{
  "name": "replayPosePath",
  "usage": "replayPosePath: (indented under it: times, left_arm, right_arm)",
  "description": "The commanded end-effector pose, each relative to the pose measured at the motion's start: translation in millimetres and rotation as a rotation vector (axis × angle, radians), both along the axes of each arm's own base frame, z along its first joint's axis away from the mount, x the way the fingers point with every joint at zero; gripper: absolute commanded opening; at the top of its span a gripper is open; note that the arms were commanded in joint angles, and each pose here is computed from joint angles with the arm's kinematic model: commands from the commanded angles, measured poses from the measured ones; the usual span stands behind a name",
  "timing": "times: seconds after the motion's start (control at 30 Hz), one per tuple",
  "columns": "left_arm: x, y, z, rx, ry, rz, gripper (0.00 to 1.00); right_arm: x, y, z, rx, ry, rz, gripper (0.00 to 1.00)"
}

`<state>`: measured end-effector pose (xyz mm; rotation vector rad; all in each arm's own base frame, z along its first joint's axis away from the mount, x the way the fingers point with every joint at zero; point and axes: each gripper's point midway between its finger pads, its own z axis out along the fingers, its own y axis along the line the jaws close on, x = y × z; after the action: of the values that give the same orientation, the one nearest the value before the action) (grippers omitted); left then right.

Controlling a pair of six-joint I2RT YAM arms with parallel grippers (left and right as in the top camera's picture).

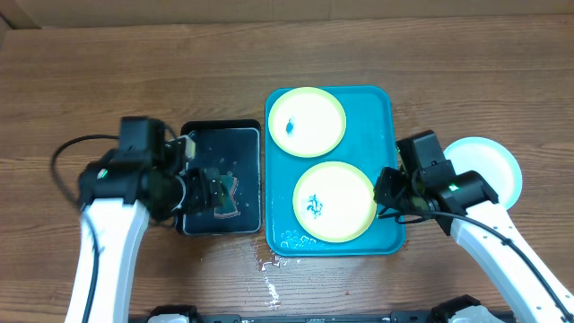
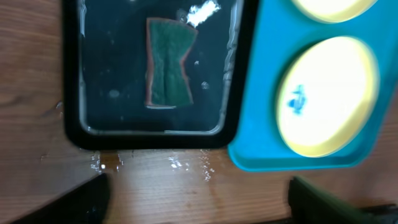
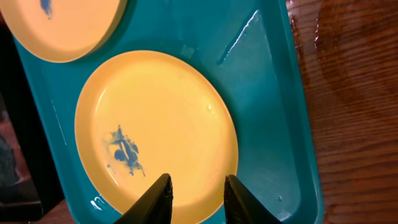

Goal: Clean dirty plates on tray and stack at the side
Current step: 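Grasp the sponge in the black tray with the left gripper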

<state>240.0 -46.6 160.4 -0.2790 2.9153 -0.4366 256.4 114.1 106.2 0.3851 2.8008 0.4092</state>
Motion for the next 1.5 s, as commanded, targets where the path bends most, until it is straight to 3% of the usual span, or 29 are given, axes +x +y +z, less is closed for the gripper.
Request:
replayPosePath:
  times: [0.0, 0.1, 0.3, 0.4, 0.43, 0.53, 0.77, 0.8, 0.87, 0.93, 1.0, 1.1, 1.17, 1.27, 1.33, 1.47]
  left_arm:
    - [11.0, 1.4, -38.5, 0.035, 0.076, -0.050, 0.72]
    - [29.1, 7.0, -72.7, 0.109, 0.127, -0.052, 0.55]
    - [44.4, 7.0, -121.0, 0.275, 0.197, -0.066, 0.50]
    - [46.3, -0.4, -141.2, 0.281, 0.234, -0.069, 0.43]
    - [46.6, -4.7, -147.6, 0.268, 0.245, -0.077, 0.38]
    - [45.6, -14.1, -160.8, 0.228, 0.274, -0.090, 0.04]
    - [51.7, -13.1, -149.3, 0.221, 0.263, -0.080, 0.05]
    - [52.8, -13.3, -144.2, 0.219, 0.260, -0.079, 0.26]
    - [52.0, -13.2, -137.1, 0.220, 0.261, -0.080, 0.47]
    - [47.5, -12.5, -134.3, 0.222, 0.276, -0.081, 0.62]
    - [43.7, -13.1, -136.5, 0.224, 0.291, -0.086, 0.67]
    - [40.1, -15.7, -144.7, 0.226, 0.291, -0.097, 0.62]
    - [38.2, -18.0, -154.4, 0.225, 0.284, -0.086, 0.53]
    - [34.5, -22.4, -169.6, 0.216, 0.267, -0.081, 0.30]
    - [32.5, -23.1, -177.7, 0.215, 0.252, -0.085, 0.04]
    - [31.6, -22.7, -175.0, 0.216, 0.259, -0.084, 0.04]
  right_arm:
    - [4.9, -2.0, 11.9, -0.012, -0.047, 0.017, 0.31]
    - [4.6, -2.1, 10.7, -0.013, -0.043, 0.017, 0.36]
    - [2.6, -2.8, 9.4, -0.016, -0.033, 0.017, 0.38]
    - [-0.7, -4.1, 7.9, -0.022, -0.018, 0.017, 0.38]
    - [-1.4, -4.3, 7.6, -0.023, -0.015, 0.017, 0.38]
    - [-3.2, -4.9, 6.7, -0.025, -0.007, 0.017, 0.38]
    - [-5.1, -5.6, 5.8, -0.029, 0.001, 0.017, 0.38]
    - [-5.9, -5.9, 5.5, -0.030, 0.005, 0.017, 0.38]
    - [-6.5, -6.1, 5.2, -0.031, 0.008, 0.017, 0.38]
    - [-6.7, -6.2, 5.2, -0.031, 0.008, 0.017, 0.38]
    - [-6.6, -6.2, 5.2, -0.031, 0.008, 0.017, 0.38]
    - [-6.7, -6.2, 5.2, -0.031, 0.008, 0.017, 0.37]
    - [-6.6, -6.2, 5.2, -0.031, 0.008, 0.017, 0.38]
    - [-6.8, -6.2, 5.2, -0.031, 0.009, 0.018, 0.38]
    - [-7.4, -6.4, 4.9, -0.032, 0.011, 0.018, 0.38]
    - [-6.1, -9.2, 4.8, -0.040, 0.009, 0.005, 0.37]
